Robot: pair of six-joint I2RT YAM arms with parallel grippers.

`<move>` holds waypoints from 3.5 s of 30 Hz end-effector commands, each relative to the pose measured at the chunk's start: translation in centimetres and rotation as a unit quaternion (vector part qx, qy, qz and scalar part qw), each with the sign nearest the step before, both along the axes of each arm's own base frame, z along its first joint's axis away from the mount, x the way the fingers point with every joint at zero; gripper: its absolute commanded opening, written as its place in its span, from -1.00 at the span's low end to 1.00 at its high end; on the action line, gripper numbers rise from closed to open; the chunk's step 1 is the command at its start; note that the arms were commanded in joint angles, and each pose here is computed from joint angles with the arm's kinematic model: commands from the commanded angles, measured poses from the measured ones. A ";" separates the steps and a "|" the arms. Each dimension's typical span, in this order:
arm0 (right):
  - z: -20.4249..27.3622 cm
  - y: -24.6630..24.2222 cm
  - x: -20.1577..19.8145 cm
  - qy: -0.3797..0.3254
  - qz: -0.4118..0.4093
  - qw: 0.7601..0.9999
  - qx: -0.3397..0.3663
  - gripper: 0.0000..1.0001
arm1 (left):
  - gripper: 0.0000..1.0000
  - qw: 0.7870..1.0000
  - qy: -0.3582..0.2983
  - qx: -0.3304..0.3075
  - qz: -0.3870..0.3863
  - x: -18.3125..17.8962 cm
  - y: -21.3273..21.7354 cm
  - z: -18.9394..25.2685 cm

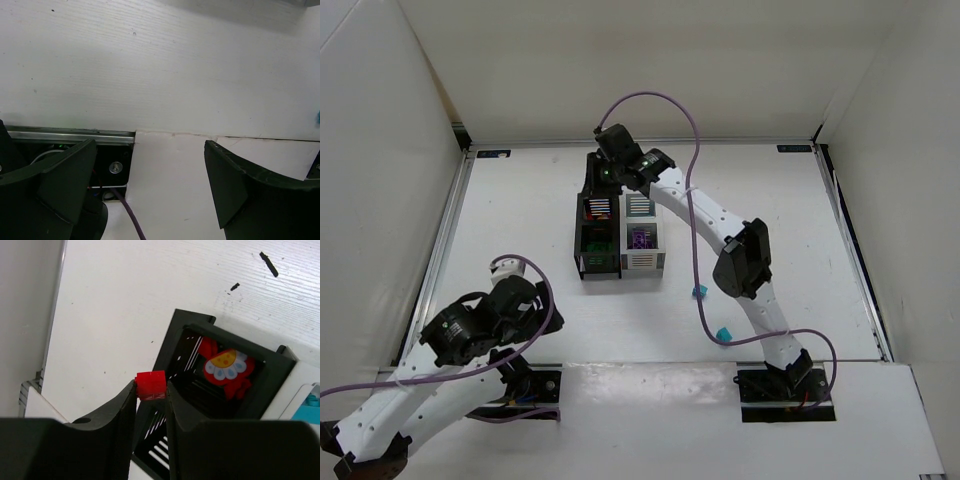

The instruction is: Sort the legos into containers by color

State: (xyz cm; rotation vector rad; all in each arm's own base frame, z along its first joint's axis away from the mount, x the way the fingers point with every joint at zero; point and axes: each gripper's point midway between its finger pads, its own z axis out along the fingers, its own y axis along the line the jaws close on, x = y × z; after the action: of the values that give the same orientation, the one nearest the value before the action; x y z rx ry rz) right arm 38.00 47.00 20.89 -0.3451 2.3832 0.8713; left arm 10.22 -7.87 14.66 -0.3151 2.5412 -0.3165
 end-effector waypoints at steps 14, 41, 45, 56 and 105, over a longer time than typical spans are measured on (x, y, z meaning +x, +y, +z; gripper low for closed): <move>0.1 -0.7 0.8 -0.026 -0.018 0.999 -0.019 0.12 | 1.00 1.000 -0.003 0.006 -0.005 0.4 -0.1 0.3; -8.7 -42.1 -14.1 0.324 -0.280 0.864 -0.263 0.13 | 1.00 0.992 0.014 0.035 -0.124 6.5 -7.9 2.9; -10.9 -43.4 -14.3 0.354 -0.273 0.843 -0.299 0.13 | 1.00 0.990 0.013 0.036 -0.139 7.9 -9.3 3.3; -15.3 -42.2 -12.7 0.385 -0.243 0.823 -0.340 0.11 | 1.00 0.991 0.036 0.032 -0.126 8.1 -9.0 1.8; -15.0 -42.9 -9.4 0.323 -0.256 0.871 -0.267 0.08 | 1.00 0.987 0.086 0.023 -0.135 9.1 -9.5 -0.7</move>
State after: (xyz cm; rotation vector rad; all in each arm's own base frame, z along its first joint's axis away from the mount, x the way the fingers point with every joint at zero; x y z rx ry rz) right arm 26.48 4.39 5.43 0.5675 3.1600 0.0005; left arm 19.09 -17.06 14.02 0.0146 2.7672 -0.3167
